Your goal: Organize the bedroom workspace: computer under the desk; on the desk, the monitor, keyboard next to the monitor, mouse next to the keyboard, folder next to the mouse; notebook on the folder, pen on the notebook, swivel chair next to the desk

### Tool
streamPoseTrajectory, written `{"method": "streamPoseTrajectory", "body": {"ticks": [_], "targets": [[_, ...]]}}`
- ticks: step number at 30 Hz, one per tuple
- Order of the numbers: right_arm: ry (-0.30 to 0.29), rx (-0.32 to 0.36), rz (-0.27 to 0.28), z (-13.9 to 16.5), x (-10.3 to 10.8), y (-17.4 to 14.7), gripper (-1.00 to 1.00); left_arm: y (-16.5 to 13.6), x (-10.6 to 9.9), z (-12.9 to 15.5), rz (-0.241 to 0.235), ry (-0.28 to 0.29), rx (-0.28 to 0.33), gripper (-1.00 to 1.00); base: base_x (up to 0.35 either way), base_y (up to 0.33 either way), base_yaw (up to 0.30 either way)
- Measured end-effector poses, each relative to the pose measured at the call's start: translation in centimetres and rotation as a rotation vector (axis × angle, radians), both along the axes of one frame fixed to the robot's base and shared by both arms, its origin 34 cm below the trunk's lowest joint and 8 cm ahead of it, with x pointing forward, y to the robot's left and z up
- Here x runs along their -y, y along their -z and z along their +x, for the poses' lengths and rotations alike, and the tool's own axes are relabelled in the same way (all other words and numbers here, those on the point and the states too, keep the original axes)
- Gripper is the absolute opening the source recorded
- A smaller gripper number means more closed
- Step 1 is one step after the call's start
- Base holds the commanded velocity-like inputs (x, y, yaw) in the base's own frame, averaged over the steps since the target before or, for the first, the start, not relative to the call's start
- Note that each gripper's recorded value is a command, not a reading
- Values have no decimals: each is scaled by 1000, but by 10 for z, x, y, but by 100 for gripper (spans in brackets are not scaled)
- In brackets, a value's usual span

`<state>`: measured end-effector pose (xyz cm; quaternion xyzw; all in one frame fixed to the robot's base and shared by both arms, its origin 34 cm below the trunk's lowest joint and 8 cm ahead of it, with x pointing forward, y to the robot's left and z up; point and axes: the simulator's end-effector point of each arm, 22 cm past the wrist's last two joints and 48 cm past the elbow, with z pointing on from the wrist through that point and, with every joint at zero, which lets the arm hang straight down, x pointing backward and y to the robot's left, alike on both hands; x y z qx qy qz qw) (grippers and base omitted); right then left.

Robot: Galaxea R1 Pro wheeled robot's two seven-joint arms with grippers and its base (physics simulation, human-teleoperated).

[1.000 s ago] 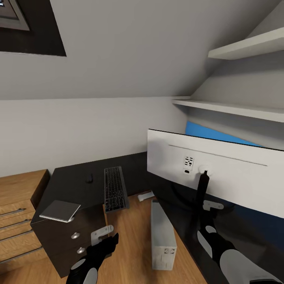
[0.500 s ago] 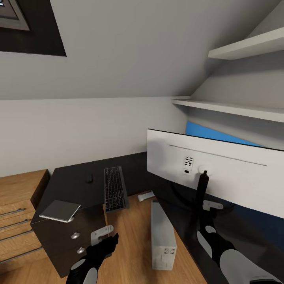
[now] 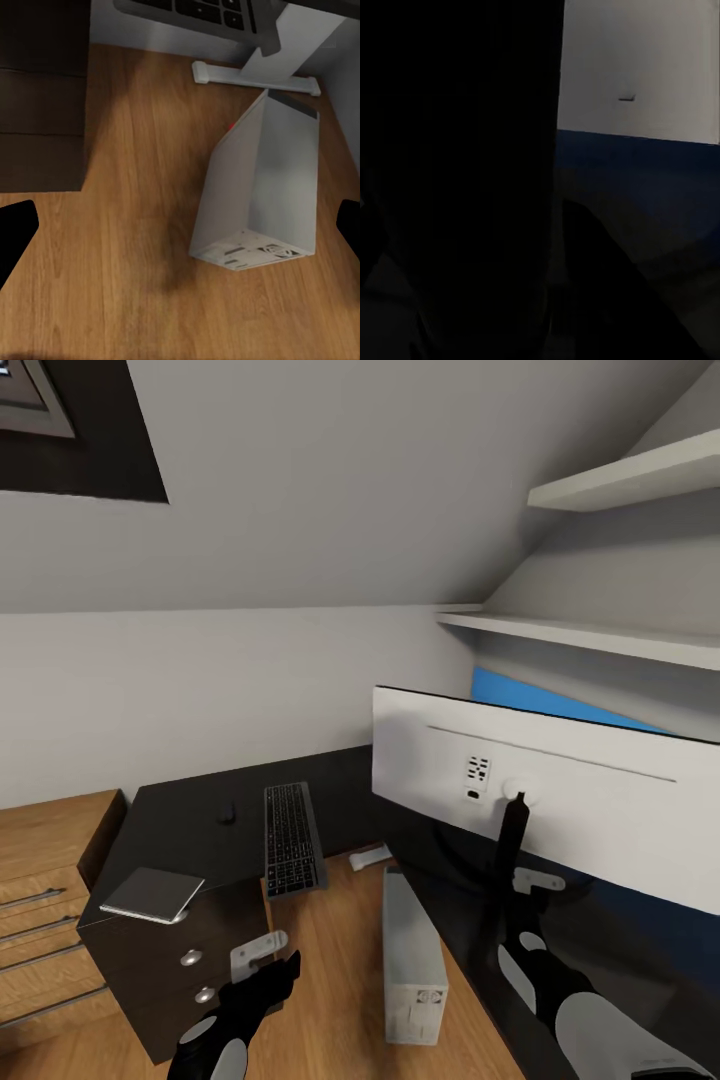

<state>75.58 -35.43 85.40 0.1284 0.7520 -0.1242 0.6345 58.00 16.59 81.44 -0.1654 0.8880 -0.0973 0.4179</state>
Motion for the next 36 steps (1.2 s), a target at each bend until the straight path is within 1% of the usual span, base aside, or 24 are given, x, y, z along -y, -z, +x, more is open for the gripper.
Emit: {"method": "streamPoseTrajectory", "body": {"ticks": [8,10,14,28,36], "targets": [[3,8,4,0,0,-3,-100,-2,0,0,1,1,5,100,-53,0,0],[-4,4,-3,1,-1,-3,-100,-2,0,1,1,1,5,100,-99,0,0],[1,7,3,1,-1,-4,-100,-2,0,1,1,1,6,100,-161,0,0],[-6,6,-2,1,-2,-3,-100,-2,0,0,2,1,4,100,-273,-3,0],[-7,8,0,1,-3,-4,-100,-2,0,1,2,1,4,100,-278,-174,20]]}}
